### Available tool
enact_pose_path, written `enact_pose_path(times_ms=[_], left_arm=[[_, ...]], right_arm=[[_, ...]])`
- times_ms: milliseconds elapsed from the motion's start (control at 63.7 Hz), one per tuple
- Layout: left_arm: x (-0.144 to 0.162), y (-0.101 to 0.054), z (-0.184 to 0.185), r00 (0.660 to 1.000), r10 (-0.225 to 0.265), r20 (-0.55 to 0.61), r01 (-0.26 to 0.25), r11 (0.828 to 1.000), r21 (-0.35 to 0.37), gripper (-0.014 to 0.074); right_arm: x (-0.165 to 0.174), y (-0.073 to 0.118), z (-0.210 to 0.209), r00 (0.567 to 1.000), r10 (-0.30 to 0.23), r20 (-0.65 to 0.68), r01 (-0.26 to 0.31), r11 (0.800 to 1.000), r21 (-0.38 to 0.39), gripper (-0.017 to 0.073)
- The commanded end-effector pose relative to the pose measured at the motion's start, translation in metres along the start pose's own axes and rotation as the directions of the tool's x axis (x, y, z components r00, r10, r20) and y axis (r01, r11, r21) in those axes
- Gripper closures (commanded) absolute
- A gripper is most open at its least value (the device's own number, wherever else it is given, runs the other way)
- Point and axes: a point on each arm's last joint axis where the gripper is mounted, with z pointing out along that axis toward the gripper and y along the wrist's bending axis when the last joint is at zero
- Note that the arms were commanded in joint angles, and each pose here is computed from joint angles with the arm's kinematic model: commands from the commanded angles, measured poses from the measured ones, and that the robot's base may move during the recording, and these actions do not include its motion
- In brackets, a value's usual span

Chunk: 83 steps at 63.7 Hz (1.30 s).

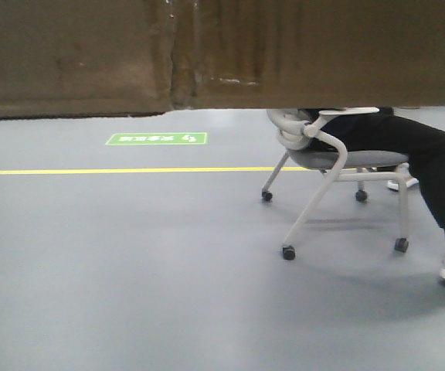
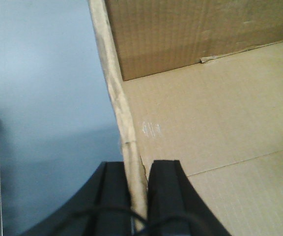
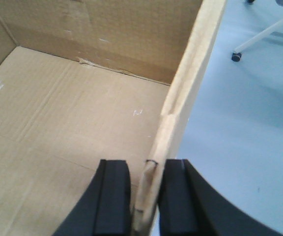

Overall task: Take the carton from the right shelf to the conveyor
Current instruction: 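Hold the carton with both grippers while the base turns and drives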

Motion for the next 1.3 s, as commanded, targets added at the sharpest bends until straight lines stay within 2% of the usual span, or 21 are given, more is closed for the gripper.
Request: enact_pose_path(times_ms=[0,1288], left_arm=[[-0.0022,-0.0017,-0.0048,0.999,0.007,0.04,-0.008,1.0,0.024,0.0603],[-0.0027,0.0,-0.0048,0.999,0.015,0.046,-0.015,1.0,0.005,0.0603]], right_arm=[[-0.0049,0.0031,-0.007,0.998,-0.021,0.066,0.023,1.0,-0.02,0.0627],[-0.0049,0.0031,-0.007,0.998,-0.021,0.066,0.023,1.0,-0.02,0.0627]])
